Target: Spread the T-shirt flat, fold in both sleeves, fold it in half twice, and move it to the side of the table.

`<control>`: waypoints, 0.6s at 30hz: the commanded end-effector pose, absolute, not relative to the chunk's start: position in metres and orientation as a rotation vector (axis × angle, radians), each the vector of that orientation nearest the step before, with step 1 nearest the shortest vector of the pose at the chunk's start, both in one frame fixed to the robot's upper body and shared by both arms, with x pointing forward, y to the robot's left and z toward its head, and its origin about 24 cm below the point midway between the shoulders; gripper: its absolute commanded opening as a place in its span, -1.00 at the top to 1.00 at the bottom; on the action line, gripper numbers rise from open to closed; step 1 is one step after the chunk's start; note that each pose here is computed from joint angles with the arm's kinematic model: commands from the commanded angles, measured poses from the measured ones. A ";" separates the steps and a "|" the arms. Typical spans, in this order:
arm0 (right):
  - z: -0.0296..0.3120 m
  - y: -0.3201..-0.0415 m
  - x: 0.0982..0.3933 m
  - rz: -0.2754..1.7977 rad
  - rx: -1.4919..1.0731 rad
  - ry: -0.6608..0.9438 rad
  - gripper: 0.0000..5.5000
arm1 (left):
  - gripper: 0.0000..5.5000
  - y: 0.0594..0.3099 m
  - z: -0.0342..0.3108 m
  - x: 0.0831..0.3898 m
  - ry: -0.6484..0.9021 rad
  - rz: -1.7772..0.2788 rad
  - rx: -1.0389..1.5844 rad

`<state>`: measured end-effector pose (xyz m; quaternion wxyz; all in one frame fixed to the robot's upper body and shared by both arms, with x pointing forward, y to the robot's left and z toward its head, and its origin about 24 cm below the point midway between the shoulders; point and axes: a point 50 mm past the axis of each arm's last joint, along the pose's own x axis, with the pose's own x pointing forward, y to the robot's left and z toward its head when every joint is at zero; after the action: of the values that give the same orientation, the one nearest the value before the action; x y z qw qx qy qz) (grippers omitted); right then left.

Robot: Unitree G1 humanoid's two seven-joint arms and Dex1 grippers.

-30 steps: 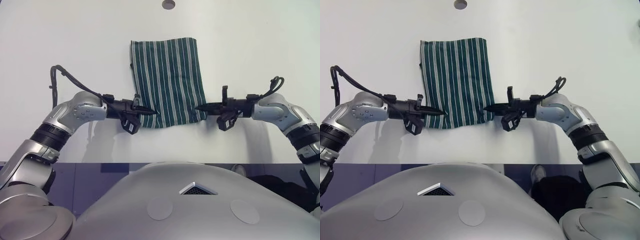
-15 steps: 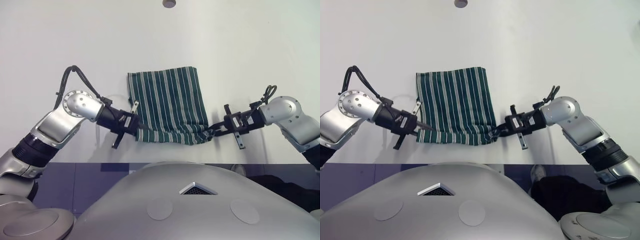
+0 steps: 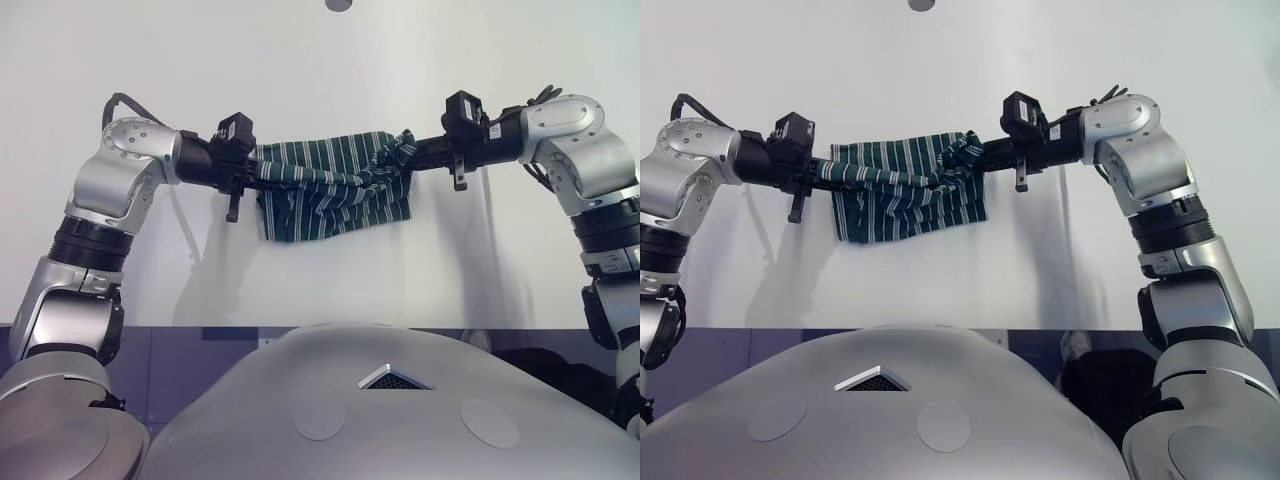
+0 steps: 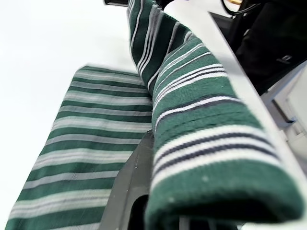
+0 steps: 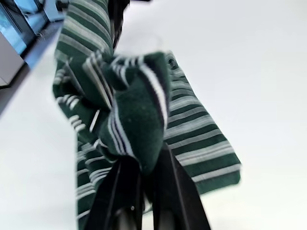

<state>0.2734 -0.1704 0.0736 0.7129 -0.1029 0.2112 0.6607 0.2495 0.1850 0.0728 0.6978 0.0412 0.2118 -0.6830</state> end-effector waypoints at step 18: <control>0.048 -0.161 0.323 0.841 0.079 0.634 0.27 | 0.32 0.203 0.060 0.302 0.560 -0.927 0.031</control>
<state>0.3121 -0.1613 0.0409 0.8444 0.0157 0.3083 0.4379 0.2933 0.1995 0.0530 0.8376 0.0226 0.2724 -0.4730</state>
